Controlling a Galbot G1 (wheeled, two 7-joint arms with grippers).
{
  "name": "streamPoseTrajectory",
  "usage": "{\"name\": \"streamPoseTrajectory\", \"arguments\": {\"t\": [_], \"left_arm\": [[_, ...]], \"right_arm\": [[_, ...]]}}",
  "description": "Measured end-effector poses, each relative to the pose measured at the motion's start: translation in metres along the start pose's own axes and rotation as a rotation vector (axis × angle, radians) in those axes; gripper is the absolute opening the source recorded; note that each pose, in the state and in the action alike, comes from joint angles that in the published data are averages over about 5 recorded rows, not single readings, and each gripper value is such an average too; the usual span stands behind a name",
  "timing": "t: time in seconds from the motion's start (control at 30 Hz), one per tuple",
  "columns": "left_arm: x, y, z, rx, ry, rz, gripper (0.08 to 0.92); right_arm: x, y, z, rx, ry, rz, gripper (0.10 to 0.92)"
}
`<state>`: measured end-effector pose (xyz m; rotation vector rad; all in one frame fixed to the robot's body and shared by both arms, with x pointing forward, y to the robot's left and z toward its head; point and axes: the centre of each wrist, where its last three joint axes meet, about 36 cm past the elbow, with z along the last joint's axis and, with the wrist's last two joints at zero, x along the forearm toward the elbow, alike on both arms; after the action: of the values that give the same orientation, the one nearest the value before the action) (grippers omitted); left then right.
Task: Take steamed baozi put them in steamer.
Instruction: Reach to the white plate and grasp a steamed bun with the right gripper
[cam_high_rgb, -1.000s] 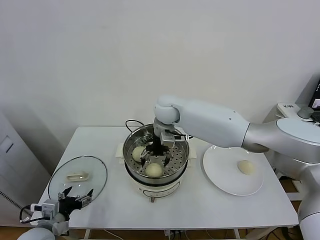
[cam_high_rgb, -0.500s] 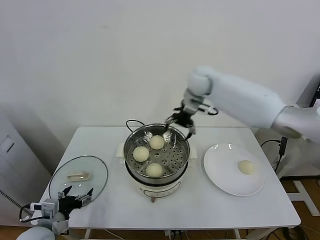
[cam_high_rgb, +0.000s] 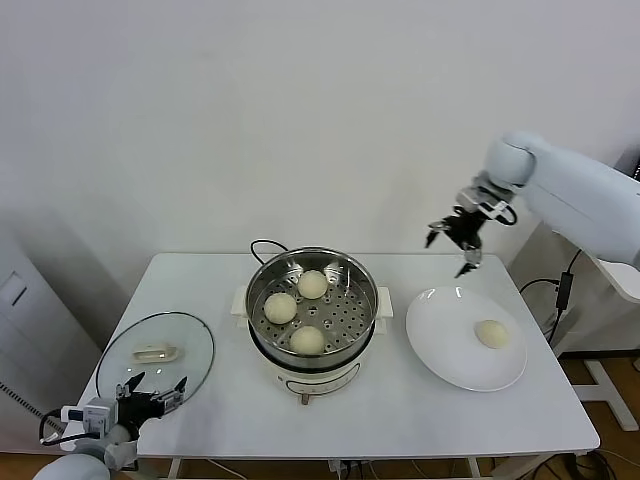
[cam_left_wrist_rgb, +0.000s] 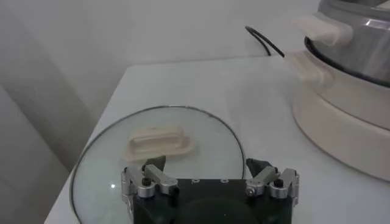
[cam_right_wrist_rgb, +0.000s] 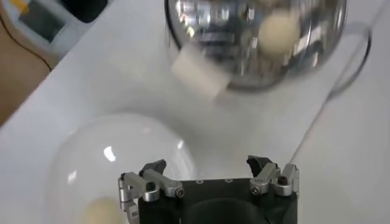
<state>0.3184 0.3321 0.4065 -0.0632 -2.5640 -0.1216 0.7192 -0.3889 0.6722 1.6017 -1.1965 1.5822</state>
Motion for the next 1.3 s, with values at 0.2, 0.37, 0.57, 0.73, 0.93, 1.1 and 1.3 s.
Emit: {"name": "streamPoseTrajectory", "arguments": {"t": [0.2, 0.37, 0.57, 0.73, 0.93, 1.1, 1.3], "left_arm": [[0.000, 0.000, 0.000, 0.001, -0.001, 0.001, 0.823], [0.000, 0.000, -0.001, 0.000, 0.000, 0.001, 0.823], [0.000, -0.001, -0.001, 0.001, 0.001, 0.002, 0.823], [0.000, -0.001, -0.001, 0.001, 0.001, 0.001, 0.823], [0.000, -0.001, 0.000, 0.000, 0.003, 0.002, 0.823], [-0.001, 0.000, 0.001, -0.001, 0.006, 0.002, 0.823], [-0.001, -0.002, 0.002, 0.000, 0.009, 0.005, 0.823]], "right_arm": [[-0.023, 0.027, 0.035, -0.101, 0.018, -0.008, 0.823], [-0.050, 0.044, 0.054, -0.149, 0.024, -0.016, 0.823], [-0.083, 0.061, 0.068, -0.187, 0.034, -0.028, 0.823], [-0.106, 0.073, 0.077, -0.211, 0.042, -0.040, 0.823], [-0.126, 0.085, 0.085, -0.232, 0.054, -0.048, 0.823], [-0.138, 0.095, 0.092, -0.250, 0.068, -0.053, 0.823], [-0.151, 0.105, 0.099, -0.266, 0.081, -0.058, 0.823]]}}
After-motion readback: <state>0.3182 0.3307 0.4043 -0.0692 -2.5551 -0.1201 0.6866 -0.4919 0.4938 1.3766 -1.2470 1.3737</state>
